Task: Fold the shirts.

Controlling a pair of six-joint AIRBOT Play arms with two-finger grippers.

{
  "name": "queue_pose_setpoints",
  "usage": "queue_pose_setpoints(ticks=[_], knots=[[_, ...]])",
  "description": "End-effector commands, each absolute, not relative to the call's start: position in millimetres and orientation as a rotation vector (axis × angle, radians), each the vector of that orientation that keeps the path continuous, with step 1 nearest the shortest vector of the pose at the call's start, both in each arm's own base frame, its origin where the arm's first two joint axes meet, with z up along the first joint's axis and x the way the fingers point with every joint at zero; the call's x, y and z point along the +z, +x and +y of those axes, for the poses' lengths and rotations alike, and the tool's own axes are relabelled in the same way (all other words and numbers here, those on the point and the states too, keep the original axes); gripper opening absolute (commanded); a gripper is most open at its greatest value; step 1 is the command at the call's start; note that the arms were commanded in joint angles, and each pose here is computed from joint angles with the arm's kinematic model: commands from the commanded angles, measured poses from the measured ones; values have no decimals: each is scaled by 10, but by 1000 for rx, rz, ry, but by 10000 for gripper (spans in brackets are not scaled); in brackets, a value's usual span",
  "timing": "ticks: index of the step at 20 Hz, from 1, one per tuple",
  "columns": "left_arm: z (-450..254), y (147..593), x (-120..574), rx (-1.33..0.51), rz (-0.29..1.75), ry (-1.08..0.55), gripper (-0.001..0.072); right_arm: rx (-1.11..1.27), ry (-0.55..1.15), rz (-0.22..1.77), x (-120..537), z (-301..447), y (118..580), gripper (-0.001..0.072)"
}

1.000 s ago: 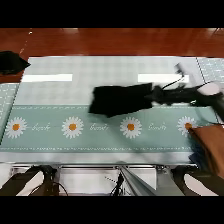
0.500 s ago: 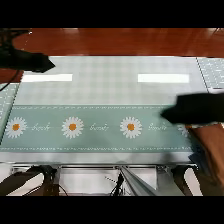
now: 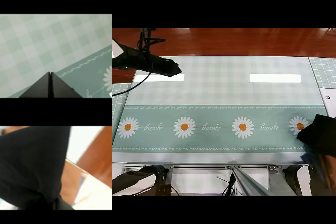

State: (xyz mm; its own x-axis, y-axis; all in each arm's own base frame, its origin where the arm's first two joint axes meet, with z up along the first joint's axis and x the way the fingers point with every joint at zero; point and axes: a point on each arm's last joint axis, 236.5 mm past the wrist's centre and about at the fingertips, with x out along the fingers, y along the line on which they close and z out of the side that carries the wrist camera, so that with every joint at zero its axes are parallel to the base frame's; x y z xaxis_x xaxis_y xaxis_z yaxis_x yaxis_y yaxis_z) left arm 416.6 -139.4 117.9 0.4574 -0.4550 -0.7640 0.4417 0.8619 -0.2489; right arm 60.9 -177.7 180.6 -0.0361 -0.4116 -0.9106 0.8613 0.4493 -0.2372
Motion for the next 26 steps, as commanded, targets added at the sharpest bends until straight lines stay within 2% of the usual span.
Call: queue_pose_setpoints(ticks=[1,7,8,10,11,13,16,17,18,19,20,22,23,26], knots=[[-1402,4218,1192,-559,919,10,24,-1273,569,1259,1722,-1866,179,32],[-1373,4398,1303,-531,832,19,24,-1362,757,1416,1217,-1728,-252,42],[-1372,4402,1308,-530,830,19,24,-1378,767,1459,1147,-1699,-346,140],[-1364,4405,1308,-528,830,18,24,-1331,763,1542,1009,-1633,-408,446],[-1354,4408,1308,-526,830,17,24,-1298,762,1568,948,-1607,-401,548],[-1314,4419,1305,-517,830,16,24,-1265,748,1579,872,-1620,-376,569],[-1188,4447,1341,-491,825,15,27,-1224,677,1425,840,-1906,-101,542],[-1141,4449,1398,-486,821,15,68,-1141,666,1309,832,-2013,206,542],[-1089,4441,1485,-482,818,16,212,-1008,639,1167,903,-2105,634,542],[-1033,4420,1607,-481,815,18,424,-879,623,1036,1046,-2132,1044,542],[-973,4392,1748,-475,811,14,549,-761,624,935,1192,-2114,1425,542],[-824,4285,2008,-437,821,-3,547,-539,630,891,1306,-1894,2016,542],[-706,4222,2074,-392,836,24,524,-429,607,921,1291,-1715,2272,542],[-542,4044,1946,-295,935,83,543,-164,420,1068,1124,-1088,2821,561]])
